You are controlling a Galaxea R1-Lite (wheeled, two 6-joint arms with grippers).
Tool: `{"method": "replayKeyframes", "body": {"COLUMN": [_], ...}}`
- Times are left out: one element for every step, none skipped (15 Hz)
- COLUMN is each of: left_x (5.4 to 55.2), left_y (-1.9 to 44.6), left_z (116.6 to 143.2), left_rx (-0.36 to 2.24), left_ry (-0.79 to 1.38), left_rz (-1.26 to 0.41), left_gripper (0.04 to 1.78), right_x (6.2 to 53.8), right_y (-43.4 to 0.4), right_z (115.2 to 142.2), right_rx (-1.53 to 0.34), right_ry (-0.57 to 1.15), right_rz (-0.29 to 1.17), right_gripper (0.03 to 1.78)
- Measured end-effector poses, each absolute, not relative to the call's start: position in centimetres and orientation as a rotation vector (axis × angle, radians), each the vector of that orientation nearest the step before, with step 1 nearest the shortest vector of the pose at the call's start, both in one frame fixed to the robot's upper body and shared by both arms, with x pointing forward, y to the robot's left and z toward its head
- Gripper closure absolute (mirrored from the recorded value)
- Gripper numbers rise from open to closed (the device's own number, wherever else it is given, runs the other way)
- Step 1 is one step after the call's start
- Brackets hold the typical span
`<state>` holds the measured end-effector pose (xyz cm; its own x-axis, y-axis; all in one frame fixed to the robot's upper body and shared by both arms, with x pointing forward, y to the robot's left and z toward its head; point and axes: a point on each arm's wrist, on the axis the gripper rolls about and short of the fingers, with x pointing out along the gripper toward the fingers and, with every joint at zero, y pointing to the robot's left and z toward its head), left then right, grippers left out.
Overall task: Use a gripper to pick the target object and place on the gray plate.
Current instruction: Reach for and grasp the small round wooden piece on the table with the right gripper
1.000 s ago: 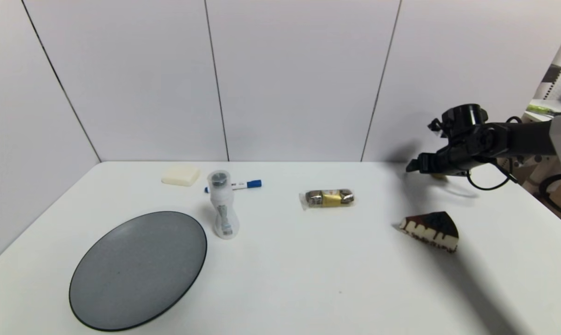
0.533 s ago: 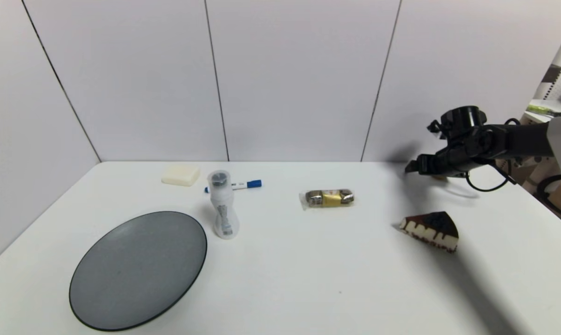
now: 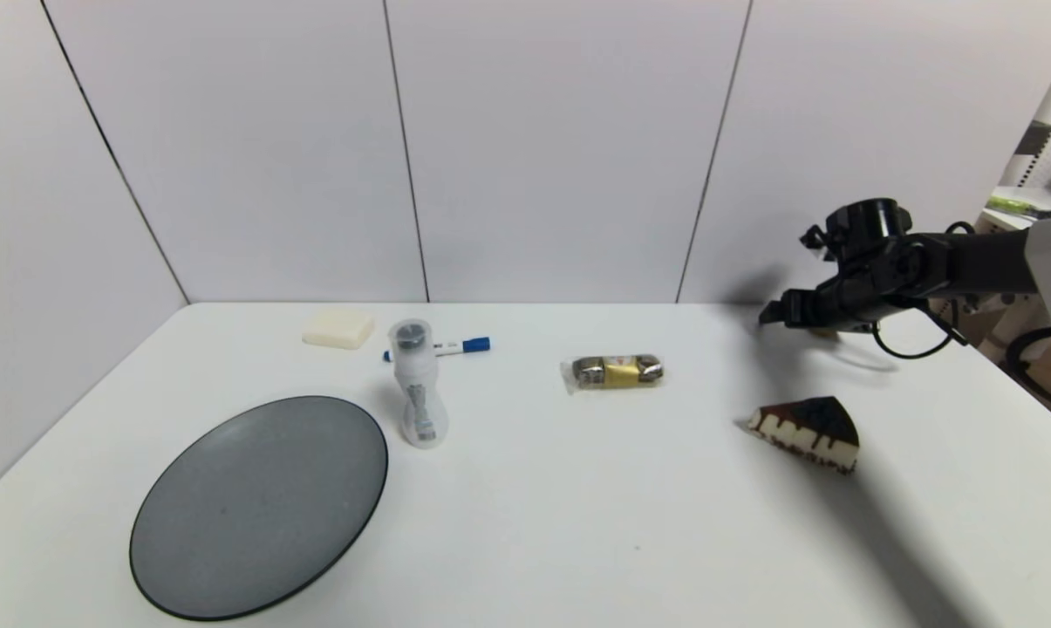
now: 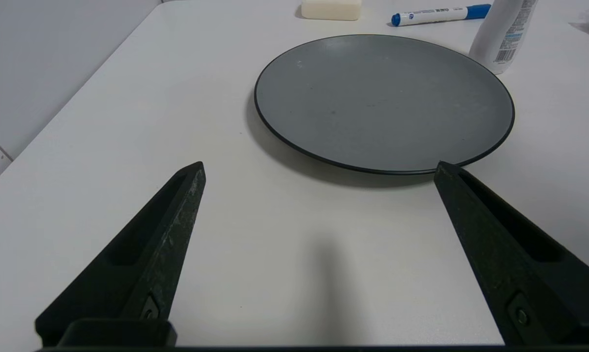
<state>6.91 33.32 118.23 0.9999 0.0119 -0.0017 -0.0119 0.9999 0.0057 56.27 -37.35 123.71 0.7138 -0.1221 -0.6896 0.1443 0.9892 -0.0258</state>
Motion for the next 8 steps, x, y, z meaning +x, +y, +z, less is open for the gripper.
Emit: {"method": "replayKeyframes", "body": {"left_x": [6.91, 6.91, 6.91, 6.91, 6.91, 6.91, 6.91, 6.91], "left_y": [33.32, 33.32, 33.32, 33.32, 33.32, 33.32, 33.32, 33.32], "left_z": [118.23, 118.23, 118.23, 118.23, 118.24, 118.23, 118.23, 118.23], "left_rx": [0.006, 0.006, 0.006, 0.006, 0.006, 0.006, 0.006, 0.006], "left_ry": [0.002, 0.002, 0.002, 0.002, 0.001, 0.002, 0.002, 0.002], "left_rz": [0.012, 0.012, 0.012, 0.011, 0.012, 0.012, 0.012, 0.012], "left_gripper": [0.13, 0.13, 0.13, 0.13, 0.13, 0.13, 0.13, 0.13], "right_x": [56.27, 56.27, 56.27, 56.27, 56.28, 56.30, 56.28, 56.28], "right_y": [-37.36, -37.36, -37.36, -37.36, -37.36, -37.36, -37.37, -37.37], "right_z": [123.72, 123.74, 123.74, 123.74, 123.76, 123.77, 123.76, 123.76], "right_rx": [0.030, 0.031, 0.031, 0.031, 0.031, 0.031, 0.029, 0.029], "right_ry": [0.761, 0.761, 0.761, 0.760, 0.758, 0.758, 0.760, 0.761], "right_rz": [-0.148, -0.148, -0.148, -0.149, -0.149, -0.150, -0.152, -0.154], "right_gripper": [0.10, 0.10, 0.10, 0.15, 0.35, 0.51, 0.65, 0.79]}}
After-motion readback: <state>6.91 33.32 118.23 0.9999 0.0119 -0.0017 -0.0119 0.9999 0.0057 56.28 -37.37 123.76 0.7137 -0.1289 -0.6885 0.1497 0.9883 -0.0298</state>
